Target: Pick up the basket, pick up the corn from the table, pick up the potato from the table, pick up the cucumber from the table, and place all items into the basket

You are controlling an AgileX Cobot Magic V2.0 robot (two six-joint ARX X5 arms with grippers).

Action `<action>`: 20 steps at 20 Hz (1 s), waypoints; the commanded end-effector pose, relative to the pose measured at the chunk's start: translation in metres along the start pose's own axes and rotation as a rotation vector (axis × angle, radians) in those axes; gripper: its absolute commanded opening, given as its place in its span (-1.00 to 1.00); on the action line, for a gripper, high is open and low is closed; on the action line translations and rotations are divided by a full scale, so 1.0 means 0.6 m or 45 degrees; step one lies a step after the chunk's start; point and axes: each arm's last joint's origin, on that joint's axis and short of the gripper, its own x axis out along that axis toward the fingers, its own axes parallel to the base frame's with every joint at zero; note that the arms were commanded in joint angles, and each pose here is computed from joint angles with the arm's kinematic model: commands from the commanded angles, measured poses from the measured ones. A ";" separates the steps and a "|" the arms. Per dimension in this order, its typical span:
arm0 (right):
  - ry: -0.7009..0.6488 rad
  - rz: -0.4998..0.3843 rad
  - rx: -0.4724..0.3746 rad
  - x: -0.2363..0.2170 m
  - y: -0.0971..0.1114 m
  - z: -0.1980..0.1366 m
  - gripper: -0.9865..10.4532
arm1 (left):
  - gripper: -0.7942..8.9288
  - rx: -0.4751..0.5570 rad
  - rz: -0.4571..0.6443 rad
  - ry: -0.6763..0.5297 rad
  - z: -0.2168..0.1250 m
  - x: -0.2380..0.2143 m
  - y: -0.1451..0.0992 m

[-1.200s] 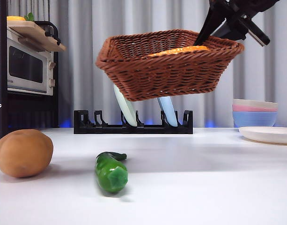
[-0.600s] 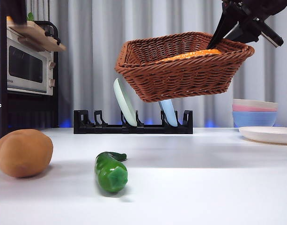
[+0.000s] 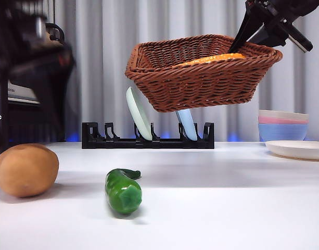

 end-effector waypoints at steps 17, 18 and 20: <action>-0.020 0.015 -0.024 -0.004 0.003 0.003 -0.85 | -0.85 0.550 -0.618 0.258 0.011 -0.066 -0.027; -0.013 0.012 -0.022 -0.003 0.003 0.002 -0.85 | -0.85 0.604 -0.750 0.206 0.014 -0.095 -0.033; 0.016 0.004 -0.008 -0.003 0.002 -0.002 -0.85 | -0.85 0.728 -1.018 0.036 0.022 -0.158 -0.051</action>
